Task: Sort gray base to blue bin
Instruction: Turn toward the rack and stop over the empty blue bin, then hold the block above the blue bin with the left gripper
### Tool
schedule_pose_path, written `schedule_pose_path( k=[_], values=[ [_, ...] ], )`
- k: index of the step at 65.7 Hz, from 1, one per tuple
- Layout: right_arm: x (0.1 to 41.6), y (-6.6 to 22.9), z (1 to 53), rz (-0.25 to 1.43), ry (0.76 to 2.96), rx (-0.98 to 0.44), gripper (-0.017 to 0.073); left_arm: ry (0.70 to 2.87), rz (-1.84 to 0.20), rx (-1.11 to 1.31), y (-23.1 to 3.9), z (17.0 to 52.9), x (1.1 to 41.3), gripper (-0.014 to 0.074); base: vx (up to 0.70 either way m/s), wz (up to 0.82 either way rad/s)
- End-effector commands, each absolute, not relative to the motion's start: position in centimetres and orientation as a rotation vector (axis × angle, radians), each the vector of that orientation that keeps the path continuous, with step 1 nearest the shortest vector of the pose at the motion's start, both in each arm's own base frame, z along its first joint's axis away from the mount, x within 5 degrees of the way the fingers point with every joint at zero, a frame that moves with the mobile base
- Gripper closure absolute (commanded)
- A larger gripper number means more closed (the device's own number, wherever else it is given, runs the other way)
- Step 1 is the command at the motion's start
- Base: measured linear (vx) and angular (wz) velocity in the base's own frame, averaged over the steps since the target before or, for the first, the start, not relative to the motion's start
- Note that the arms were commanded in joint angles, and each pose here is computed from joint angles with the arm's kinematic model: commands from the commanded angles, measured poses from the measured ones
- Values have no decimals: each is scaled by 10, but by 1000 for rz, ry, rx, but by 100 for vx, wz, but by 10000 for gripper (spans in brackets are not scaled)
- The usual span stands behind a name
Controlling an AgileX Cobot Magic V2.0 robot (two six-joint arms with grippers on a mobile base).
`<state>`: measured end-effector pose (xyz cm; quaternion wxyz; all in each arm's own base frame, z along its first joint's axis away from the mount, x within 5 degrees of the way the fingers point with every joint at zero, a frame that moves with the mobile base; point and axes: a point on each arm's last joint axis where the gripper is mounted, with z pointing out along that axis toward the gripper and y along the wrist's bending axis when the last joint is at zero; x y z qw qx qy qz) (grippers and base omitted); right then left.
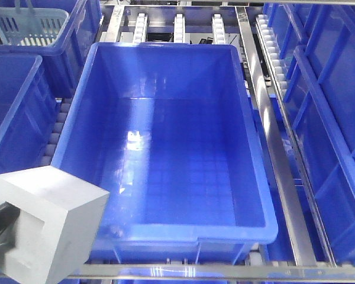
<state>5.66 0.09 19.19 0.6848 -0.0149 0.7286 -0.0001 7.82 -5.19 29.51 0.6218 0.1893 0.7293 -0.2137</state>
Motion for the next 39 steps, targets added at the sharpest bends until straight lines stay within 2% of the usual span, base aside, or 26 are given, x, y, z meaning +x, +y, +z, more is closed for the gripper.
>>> schedule_pose_path(
  k=[1,39],
  values=[
    [57,1,194,-9,1562,-43,568,1543,-535,396,-53,316,78,599,11,-1],
    [57,1,194,-9,1562,-43,568,1543,-535,396,-53,316,78,599,7,-2]
  ],
)
